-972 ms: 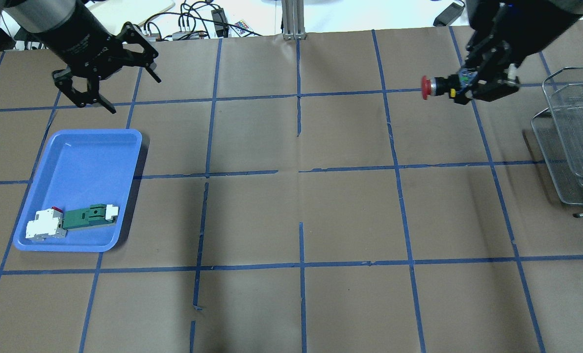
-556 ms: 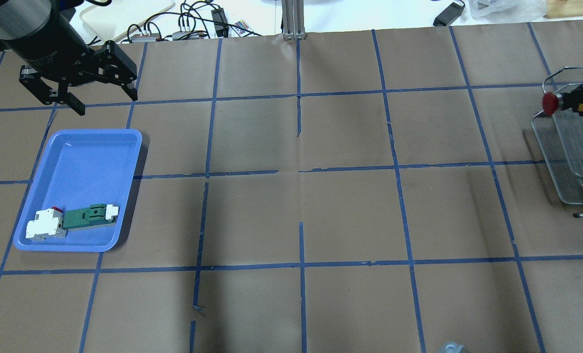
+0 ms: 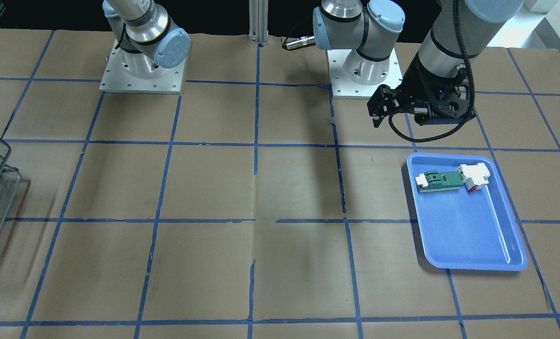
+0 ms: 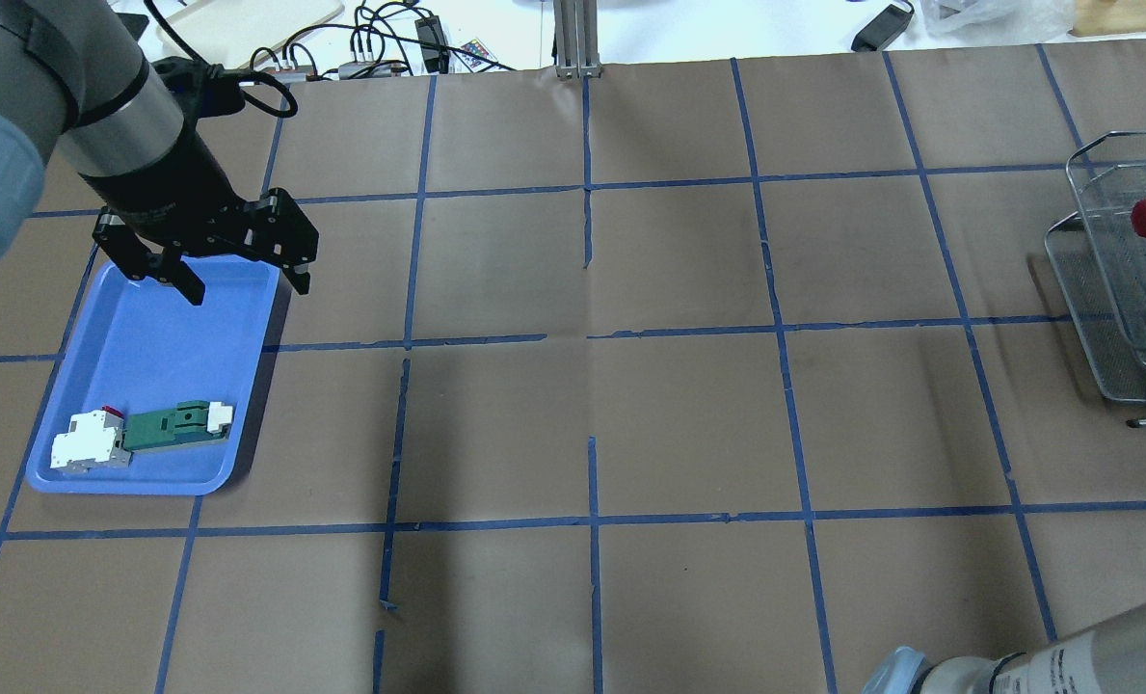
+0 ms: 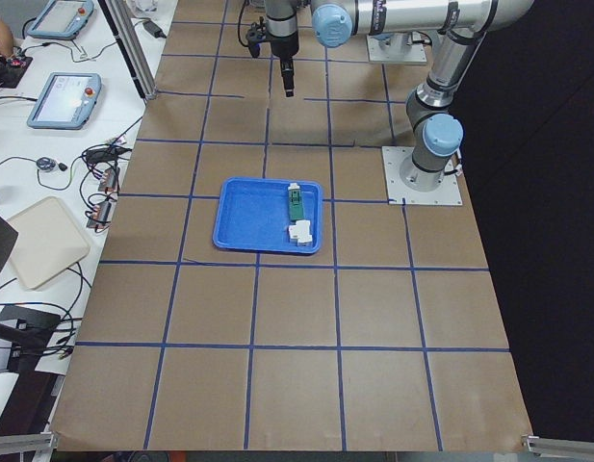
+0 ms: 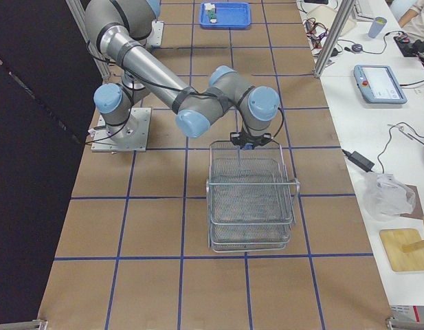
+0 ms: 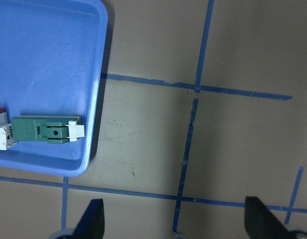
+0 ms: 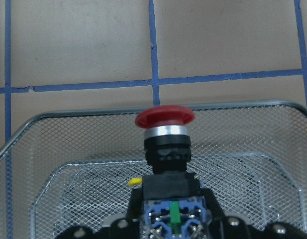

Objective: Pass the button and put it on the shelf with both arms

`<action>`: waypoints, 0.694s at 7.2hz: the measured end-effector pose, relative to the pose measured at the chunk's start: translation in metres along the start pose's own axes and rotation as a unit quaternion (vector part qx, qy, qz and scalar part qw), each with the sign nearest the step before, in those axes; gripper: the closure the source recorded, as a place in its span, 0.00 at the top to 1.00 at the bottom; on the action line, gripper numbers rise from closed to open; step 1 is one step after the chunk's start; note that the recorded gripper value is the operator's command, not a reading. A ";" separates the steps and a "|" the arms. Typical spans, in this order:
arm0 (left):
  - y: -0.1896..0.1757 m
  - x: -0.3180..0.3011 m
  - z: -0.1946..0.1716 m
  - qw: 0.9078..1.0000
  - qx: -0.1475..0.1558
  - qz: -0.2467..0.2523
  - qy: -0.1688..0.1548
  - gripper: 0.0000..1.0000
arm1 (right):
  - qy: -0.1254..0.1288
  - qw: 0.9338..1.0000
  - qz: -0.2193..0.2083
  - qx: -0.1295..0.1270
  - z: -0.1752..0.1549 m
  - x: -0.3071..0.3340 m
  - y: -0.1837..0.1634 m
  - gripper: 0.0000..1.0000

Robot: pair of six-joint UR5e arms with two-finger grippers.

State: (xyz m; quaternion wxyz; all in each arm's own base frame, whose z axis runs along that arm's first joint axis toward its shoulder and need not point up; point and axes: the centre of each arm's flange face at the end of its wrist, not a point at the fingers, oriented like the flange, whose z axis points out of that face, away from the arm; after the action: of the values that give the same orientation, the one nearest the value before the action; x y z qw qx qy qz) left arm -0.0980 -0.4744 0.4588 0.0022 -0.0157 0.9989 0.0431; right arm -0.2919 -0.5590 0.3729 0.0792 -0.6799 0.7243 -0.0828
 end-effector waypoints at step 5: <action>0.018 0.001 -0.037 0.998 0.038 0.040 -0.006 1.00 | -0.001 0.999 0.042 0.007 0.013 -0.002 0.032 1.00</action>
State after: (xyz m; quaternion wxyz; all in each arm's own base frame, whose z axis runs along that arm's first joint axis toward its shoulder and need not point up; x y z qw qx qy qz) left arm -0.0996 -0.4601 0.4968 0.0070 0.0246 0.9997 0.0051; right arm -0.3195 -0.5548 0.3526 0.0883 -0.6483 0.7516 -0.0841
